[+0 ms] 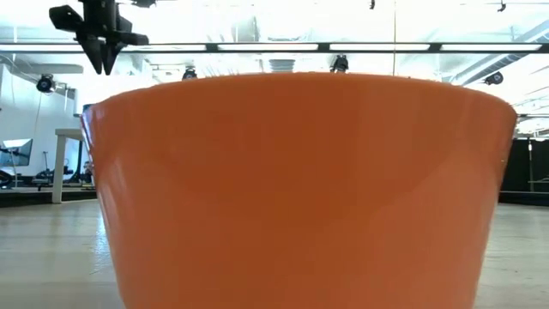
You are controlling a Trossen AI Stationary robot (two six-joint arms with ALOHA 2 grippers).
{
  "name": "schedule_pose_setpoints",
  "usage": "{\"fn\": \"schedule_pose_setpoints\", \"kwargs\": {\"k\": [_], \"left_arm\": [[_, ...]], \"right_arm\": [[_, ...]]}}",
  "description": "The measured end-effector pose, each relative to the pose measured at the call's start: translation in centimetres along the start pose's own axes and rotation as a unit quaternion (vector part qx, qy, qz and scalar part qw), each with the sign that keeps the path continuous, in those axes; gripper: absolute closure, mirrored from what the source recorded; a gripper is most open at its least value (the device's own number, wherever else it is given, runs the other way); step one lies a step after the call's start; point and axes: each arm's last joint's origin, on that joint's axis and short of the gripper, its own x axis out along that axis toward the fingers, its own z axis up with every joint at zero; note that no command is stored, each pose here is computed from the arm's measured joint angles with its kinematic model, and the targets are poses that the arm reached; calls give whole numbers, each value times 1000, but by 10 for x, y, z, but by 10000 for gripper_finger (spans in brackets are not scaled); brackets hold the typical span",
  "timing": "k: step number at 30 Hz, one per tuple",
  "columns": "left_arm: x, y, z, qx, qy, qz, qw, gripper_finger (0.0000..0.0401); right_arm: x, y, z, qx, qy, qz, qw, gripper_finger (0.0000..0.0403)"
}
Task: Pick & Place Mini bowls
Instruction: Stack the orange bowl on top of the orange bowl on the shelf
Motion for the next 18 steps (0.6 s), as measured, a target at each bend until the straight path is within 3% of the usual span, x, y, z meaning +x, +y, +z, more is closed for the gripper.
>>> {"fn": "schedule_pose_setpoints", "kwargs": {"k": [5,11,18], "left_arm": [[-20,7,0,15,-23,-33,999,332],[-50,17,-19,47,-77,-103,991,393],[-67,24,-45,91,-107,-186,972,400]], "right_arm": [[0,0,0,23,0,0,1000,394],[0,1,-3,84,14,4,996,394],[-2,6,-14,181,76,17,980,394]]}}
